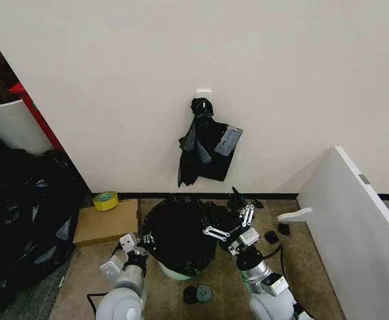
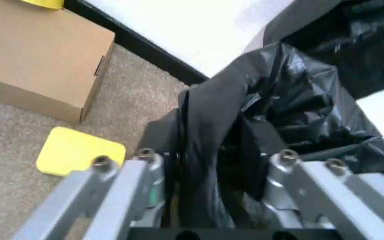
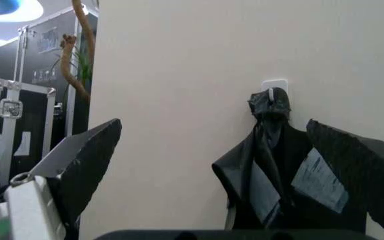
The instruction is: Place the garbage bag over the trash bin.
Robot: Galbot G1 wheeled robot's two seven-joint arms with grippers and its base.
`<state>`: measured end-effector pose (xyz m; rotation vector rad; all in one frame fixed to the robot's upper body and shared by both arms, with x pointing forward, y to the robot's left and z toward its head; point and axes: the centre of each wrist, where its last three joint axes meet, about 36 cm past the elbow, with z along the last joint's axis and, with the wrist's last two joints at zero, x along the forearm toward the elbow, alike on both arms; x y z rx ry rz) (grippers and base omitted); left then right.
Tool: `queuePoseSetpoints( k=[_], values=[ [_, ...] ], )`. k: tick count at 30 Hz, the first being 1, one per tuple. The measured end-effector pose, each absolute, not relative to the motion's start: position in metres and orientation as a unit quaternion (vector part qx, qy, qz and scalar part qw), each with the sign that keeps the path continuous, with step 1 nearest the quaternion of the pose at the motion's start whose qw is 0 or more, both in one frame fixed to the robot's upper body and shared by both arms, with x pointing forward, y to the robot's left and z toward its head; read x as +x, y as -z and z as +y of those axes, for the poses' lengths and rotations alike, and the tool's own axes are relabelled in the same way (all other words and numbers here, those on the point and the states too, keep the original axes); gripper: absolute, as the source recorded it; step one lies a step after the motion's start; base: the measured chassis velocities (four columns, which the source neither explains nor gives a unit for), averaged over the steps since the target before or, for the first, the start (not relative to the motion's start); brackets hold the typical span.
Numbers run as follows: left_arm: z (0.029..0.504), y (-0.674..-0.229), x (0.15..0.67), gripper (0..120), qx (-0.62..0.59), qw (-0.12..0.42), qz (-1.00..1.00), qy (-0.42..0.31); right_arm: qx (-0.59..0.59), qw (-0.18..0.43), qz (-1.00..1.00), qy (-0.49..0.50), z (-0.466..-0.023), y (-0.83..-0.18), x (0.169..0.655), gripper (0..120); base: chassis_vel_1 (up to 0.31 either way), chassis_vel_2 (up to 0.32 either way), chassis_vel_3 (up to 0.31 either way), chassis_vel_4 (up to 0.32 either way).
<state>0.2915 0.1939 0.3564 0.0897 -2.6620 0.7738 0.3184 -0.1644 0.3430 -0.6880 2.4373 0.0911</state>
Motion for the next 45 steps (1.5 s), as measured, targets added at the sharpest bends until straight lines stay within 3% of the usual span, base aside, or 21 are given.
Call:
queuePoseSetpoints(
  k=[1,7,10,15,18,22,28,30,38,45],
  values=[
    [0.194,-0.356,0.291,34,0.032,0.183,-0.944,-0.274,-0.259,0.299,0.918,-0.034,-0.164,-0.343,0.318,100,0.000,0.000,0.000,0.000],
    [0.195,-0.374,0.271,64,0.042,0.212,-0.946,-0.243,-0.259,0.299,0.918,-0.031,-0.165,-0.344,0.315,100,0.000,0.000,0.000,0.000],
    [0.197,-0.383,0.268,70,0.053,0.216,-0.947,-0.233,-0.259,0.300,0.918,-0.031,-0.164,-0.344,0.315,100,0.000,0.000,0.000,0.000],
    [0.204,-0.420,0.261,91,0.057,0.178,-0.958,-0.218,-0.248,0.300,0.920,-0.032,-0.163,-0.346,0.313,100,0.000,0.000,0.000,0.000],
    [0.201,-0.433,0.258,98,0.050,0.160,-0.961,-0.220,-0.239,0.297,0.924,-0.032,-0.164,-0.347,0.313,100,0.000,0.000,0.000,0.000],
    [0.197,-0.447,0.253,100,0.044,0.113,-0.969,-0.217,-0.218,0.289,0.932,-0.030,-0.164,-0.351,0.312,100,0.000,0.000,0.000,0.000],
    [0.198,-0.433,0.259,100,0.008,-0.069,-0.987,-0.143,-0.128,0.253,0.959,-0.022,-0.159,-0.371,0.303,100,0.000,0.000,0.000,0.000],
    [0.206,-0.425,0.270,100,-0.001,-0.137,-0.987,-0.086,-0.105,0.241,0.965,-0.007,-0.165,-0.379,0.301,100,0.000,0.000,0.000,0.000],
    [0.226,-0.434,0.270,100,-0.003,-0.225,-0.974,-0.024,-0.036,0.212,0.974,0.073,-0.219,-0.402,0.313,100,0.000,0.000,0.000,0.000],
    [0.226,-0.448,0.271,100,-0.002,-0.232,-0.972,-0.034,-0.024,0.214,0.973,0.084,-0.265,-0.410,0.309,100,0.000,0.000,0.000,0.000]
  ],
)
